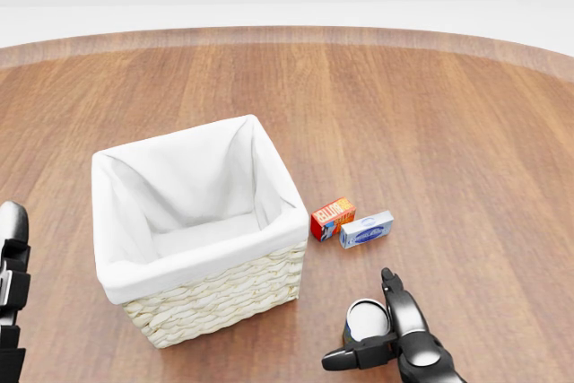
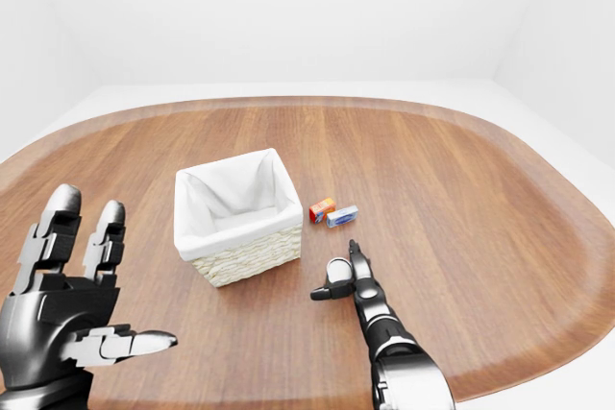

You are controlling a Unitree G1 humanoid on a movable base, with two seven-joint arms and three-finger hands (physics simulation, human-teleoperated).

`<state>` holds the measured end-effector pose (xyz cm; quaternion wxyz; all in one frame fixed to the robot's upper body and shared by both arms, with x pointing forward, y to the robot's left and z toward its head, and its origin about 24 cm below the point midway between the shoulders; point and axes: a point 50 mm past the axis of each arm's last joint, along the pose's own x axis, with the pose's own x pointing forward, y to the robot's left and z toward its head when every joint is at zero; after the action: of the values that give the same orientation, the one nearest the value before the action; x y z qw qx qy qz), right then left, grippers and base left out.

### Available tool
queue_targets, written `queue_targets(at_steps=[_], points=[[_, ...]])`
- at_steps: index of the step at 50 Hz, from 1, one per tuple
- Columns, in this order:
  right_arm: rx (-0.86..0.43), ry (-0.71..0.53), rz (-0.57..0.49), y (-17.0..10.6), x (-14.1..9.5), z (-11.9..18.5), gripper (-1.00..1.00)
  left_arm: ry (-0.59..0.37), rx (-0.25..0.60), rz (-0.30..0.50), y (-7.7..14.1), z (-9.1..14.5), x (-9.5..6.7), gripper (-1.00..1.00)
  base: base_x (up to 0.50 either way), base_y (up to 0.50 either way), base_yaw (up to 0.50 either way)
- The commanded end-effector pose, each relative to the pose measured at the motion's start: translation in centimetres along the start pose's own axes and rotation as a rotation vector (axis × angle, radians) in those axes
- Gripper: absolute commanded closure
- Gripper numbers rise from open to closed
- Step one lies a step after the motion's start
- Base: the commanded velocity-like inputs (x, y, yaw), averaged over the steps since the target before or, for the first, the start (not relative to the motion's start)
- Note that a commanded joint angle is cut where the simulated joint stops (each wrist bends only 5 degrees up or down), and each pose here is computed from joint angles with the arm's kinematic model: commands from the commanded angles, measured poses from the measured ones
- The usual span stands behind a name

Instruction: Pick up the alphabet soup and put it in the basket.

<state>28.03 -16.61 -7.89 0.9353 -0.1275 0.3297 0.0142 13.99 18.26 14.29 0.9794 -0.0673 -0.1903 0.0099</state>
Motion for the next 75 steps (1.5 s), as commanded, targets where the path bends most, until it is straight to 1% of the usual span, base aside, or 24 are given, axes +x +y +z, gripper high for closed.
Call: queue_targets(at_steps=[1,2,8,9,10,11,12,18,22,34,44,50,55,59,67,72,75], points=[[0.002,0.106,-0.050,-0.5,-0.6,-3.1,-1.00,-0.006,-0.004,0.001,0.1,0.3,-0.2,-1.00,0.00,0.00,0.00],[-0.001,0.107,-0.051,-0.4,-0.6,-3.1,-0.96,-0.007,-0.005,0.001,0.1,0.4,-0.2,-1.00,0.00,0.00,0.00],[-0.002,0.107,-0.048,-0.3,-0.6,-3.1,-0.98,-0.006,-0.005,-0.003,0.0,0.6,-0.4,-1.00,0.00,0.00,0.00],[-0.003,0.108,-0.048,-0.3,-0.6,-3.1,-0.95,-0.007,-0.005,-0.004,-0.1,0.6,-0.4,-1.00,0.00,0.00,0.00],[-0.002,0.109,-0.047,-0.3,-0.6,-3.2,-0.55,-0.007,-0.005,-0.004,-0.1,0.6,-0.4,-1.00,0.00,0.00,0.00],[-0.002,0.109,-0.047,-0.3,-0.6,-3.2,-0.55,-0.007,-0.005,-0.004,-0.1,0.6,-0.4,-1.00,0.00,0.00,0.00],[0.000,0.111,-0.046,-0.3,-0.6,-3.3,1.00,-0.007,-0.006,-0.002,0.0,0.6,-0.4,-1.00,0.00,0.00,0.00],[-0.007,0.110,-0.046,-0.2,-0.6,-3.2,1.00,-0.016,-0.010,-0.004,0.1,1.1,-0.7,-1.00,0.00,0.00,0.00],[-0.010,0.107,-0.042,-0.1,-0.6,-3.1,1.00,-0.017,-0.013,0.002,0.3,1.0,-0.5,-1.00,0.00,0.00,0.00],[-0.014,0.108,-0.050,-0.2,-0.6,-3.2,1.00,-0.039,-0.012,0.003,0.3,1.5,-0.6,-1.00,0.00,0.00,0.00],[0.023,0.078,-0.070,-1.2,-0.4,-2.3,1.00,-0.047,-0.010,0.003,0.3,1.4,-0.4,-1.00,0.00,0.00,0.00],[0.025,0.057,-0.080,-1.5,-0.3,-1.8,1.00,-0.043,-0.011,0.001,0.3,1.4,-0.4,-1.00,0.00,0.00,0.00],[0.045,0.021,-0.082,-1.9,-0.3,-1.1,1.00,-0.041,-0.013,-0.001,0.4,1.4,-0.5,-1.00,0.00,0.00,0.00],[0.048,-0.011,-0.090,-2.2,-0.3,-0.6,1.00,-0.043,-0.010,0.004,0.5,1.0,0.1,-1.00,0.00,0.00,0.00],[0.061,-0.069,-0.098,-2.7,-0.4,0.3,1.00,-0.017,-0.012,-0.001,0.4,0.4,0.2,-1.00,0.00,0.00,0.00],[0.071,-0.145,-0.105,-3.0,-0.8,1.2,1.00,-0.012,-0.013,-0.001,0.4,0.4,0.1,-1.00,0.00,0.00,0.00],[0.079,-0.215,-0.112,-3.4,-1.2,2.2,1.00,-0.012,-0.013,0.000,0.4,0.4,0.1,-1.00,0.00,0.00,0.00]])
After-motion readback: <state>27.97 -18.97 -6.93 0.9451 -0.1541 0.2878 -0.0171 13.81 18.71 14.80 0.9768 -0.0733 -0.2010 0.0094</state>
